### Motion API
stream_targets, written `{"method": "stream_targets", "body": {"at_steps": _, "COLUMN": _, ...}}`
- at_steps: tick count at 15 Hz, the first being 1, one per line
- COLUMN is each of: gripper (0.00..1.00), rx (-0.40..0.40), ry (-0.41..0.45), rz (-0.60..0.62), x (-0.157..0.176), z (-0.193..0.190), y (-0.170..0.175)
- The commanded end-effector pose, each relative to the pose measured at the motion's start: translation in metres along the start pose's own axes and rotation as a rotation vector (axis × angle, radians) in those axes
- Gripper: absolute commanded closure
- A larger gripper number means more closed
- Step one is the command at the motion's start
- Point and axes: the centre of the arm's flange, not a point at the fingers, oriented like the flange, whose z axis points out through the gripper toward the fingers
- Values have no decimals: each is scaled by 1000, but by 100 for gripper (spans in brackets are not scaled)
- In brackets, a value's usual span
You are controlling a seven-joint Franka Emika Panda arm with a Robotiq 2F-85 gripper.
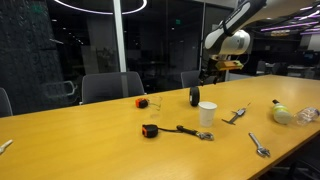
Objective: Move the black tape to the left
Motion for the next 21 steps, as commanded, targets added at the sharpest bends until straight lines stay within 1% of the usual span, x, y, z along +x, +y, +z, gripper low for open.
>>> {"method": "stream_targets", "body": {"at_steps": 1, "gripper": 0, "rx": 18, "ry": -12, "rz": -4, "x": 44, "z": 8, "y": 2}}
{"method": "stream_targets", "body": {"at_steps": 3, "gripper": 0, "rx": 40, "ry": -38, "rz": 5, "x": 54, "z": 20, "y": 3}}
{"method": "stream_targets", "body": {"at_steps": 5, "gripper": 0, "rx": 56, "ry": -65, "rz": 45, "x": 62, "z": 35, "y": 6}}
{"method": "stream_targets", "body": {"at_steps": 6, "gripper": 0, "rx": 50, "ry": -82, "rz": 76, "x": 65, "z": 42, "y": 8}}
{"method": "stream_targets", "body": {"at_steps": 8, "gripper": 0, "rx": 15, "ry": -112, "rz": 144, "x": 70, "z": 55, "y": 10}}
{"method": "stream_targets", "body": {"at_steps": 10, "gripper": 0, "rx": -4, "ry": -120, "rz": 213, "x": 73, "z": 65, "y": 12}}
{"method": "stream_targets", "body": {"at_steps": 11, "gripper": 0, "rx": -6, "ry": -114, "rz": 227, "x": 74, "z": 70, "y": 12}}
{"method": "stream_targets", "body": {"at_steps": 15, "gripper": 0, "rx": 32, "ry": -100, "rz": 215, "x": 84, "z": 79, "y": 10}}
{"method": "stream_targets", "body": {"at_steps": 21, "gripper": 0, "rx": 39, "ry": -82, "rz": 209, "x": 100, "z": 72, "y": 0}}
